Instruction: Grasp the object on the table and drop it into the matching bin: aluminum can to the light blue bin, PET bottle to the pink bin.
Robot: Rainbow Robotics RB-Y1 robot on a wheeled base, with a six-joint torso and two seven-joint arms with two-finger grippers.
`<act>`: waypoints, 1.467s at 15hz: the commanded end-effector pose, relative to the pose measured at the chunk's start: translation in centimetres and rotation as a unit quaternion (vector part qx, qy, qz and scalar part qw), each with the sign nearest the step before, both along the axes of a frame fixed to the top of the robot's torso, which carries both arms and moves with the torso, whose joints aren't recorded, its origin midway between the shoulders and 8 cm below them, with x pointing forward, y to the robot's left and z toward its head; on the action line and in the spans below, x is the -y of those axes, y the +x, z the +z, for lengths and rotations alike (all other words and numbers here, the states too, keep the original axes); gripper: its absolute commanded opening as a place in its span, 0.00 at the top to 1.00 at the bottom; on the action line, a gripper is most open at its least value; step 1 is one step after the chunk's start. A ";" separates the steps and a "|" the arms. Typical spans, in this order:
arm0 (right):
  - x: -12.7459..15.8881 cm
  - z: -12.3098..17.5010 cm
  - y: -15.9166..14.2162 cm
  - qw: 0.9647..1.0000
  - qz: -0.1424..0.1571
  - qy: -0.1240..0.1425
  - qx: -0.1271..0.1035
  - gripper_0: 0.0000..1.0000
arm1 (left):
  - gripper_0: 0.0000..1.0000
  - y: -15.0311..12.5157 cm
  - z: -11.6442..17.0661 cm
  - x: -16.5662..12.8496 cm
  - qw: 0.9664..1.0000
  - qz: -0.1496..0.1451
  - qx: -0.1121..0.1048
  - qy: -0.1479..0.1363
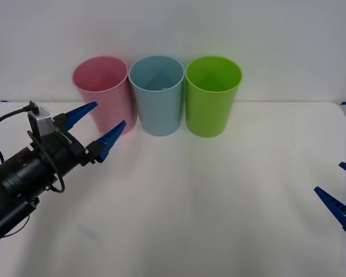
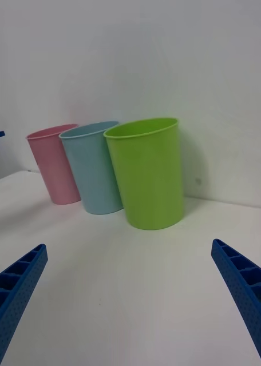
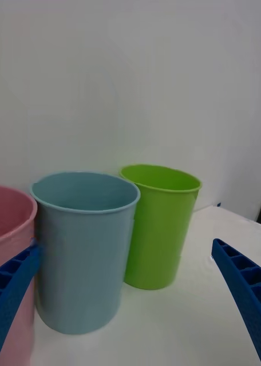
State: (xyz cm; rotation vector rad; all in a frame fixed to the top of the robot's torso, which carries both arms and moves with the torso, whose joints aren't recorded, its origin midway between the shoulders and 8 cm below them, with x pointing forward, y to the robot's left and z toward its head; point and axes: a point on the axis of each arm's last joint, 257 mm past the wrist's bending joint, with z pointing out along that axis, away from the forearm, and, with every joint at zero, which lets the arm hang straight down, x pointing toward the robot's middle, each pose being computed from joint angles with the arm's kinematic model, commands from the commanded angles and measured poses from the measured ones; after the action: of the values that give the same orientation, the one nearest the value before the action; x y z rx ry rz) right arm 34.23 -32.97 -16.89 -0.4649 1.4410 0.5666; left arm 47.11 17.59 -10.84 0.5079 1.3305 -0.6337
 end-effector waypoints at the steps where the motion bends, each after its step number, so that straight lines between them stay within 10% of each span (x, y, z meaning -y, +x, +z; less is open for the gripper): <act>1: 0.0 0.0 0.0 1.000 0.000 0.000 0.000 0.00 | 0.00 -1.9 -1.2 -0.4 1.000 -0.025 -0.002 0.019; 8: 0.0 0.0 0.0 1.000 0.000 0.000 0.000 0.00 | 0.00 -6.2 -3.9 -3.8 0.993 -0.057 0.002 0.099; 22: 0.0 0.0 0.0 1.000 0.000 0.000 0.000 0.00 | 0.00 -9.7 -7.3 -11.1 0.983 -0.007 -0.011 0.184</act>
State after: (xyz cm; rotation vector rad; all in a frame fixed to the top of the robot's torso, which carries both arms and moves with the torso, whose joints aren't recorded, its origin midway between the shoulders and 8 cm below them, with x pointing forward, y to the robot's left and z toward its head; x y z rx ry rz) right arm 34.22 -32.97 -16.89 -0.4649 1.4410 0.5667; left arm 37.68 28.30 -17.84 0.8048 1.4614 -0.4090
